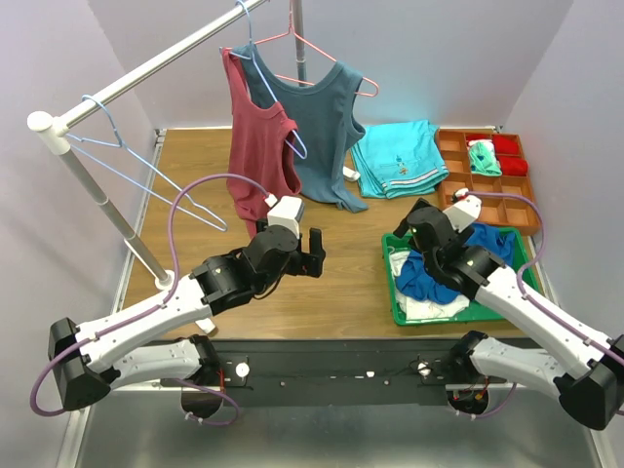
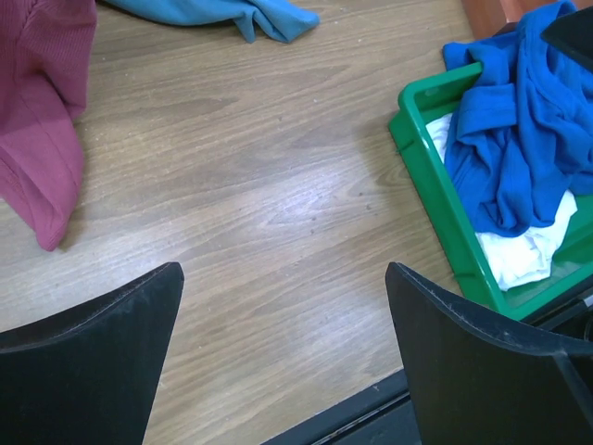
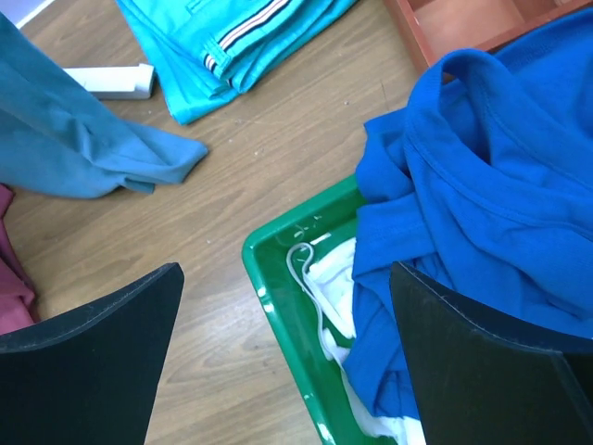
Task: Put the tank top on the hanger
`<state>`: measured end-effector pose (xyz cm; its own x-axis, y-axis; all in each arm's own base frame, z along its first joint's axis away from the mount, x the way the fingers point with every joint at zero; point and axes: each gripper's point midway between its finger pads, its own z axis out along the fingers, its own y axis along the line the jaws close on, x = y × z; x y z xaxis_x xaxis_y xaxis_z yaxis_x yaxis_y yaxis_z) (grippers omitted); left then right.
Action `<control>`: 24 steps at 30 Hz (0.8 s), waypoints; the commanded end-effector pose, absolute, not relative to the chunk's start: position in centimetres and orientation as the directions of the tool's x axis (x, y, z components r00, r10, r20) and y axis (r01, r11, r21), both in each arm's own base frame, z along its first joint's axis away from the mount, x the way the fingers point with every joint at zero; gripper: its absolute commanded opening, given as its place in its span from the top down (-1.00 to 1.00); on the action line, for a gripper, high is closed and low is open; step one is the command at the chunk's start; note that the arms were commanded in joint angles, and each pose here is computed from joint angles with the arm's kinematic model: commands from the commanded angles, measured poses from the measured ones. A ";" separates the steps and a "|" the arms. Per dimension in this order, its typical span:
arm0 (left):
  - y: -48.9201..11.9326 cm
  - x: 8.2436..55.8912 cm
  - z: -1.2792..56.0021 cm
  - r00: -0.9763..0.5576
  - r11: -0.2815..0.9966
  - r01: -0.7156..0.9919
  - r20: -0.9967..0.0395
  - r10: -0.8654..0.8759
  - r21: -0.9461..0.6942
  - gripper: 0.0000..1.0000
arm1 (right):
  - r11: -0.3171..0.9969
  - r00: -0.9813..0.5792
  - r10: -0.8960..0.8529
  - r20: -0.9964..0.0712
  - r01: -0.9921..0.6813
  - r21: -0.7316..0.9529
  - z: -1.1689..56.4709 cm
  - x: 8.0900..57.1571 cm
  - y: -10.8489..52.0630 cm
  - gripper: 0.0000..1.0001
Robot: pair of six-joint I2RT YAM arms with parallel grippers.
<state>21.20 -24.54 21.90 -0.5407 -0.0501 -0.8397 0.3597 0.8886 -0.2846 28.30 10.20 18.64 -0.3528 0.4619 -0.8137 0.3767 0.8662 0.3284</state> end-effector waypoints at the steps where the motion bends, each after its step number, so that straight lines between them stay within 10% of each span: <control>1: -24.3 21.6 22.9 -0.521 0.897 0.356 -0.852 -0.042 -0.262 -0.98 | 0.858 -0.361 0.463 -0.810 0.410 0.308 18.6 26.9 8.8 -1.00; 24: -25.5 21.5 21.7 -0.568 0.893 0.371 -0.823 0.000 -0.256 -0.97 | 0.766 -0.392 0.567 -0.725 0.575 0.288 12.8 34.6 0.8 -0.86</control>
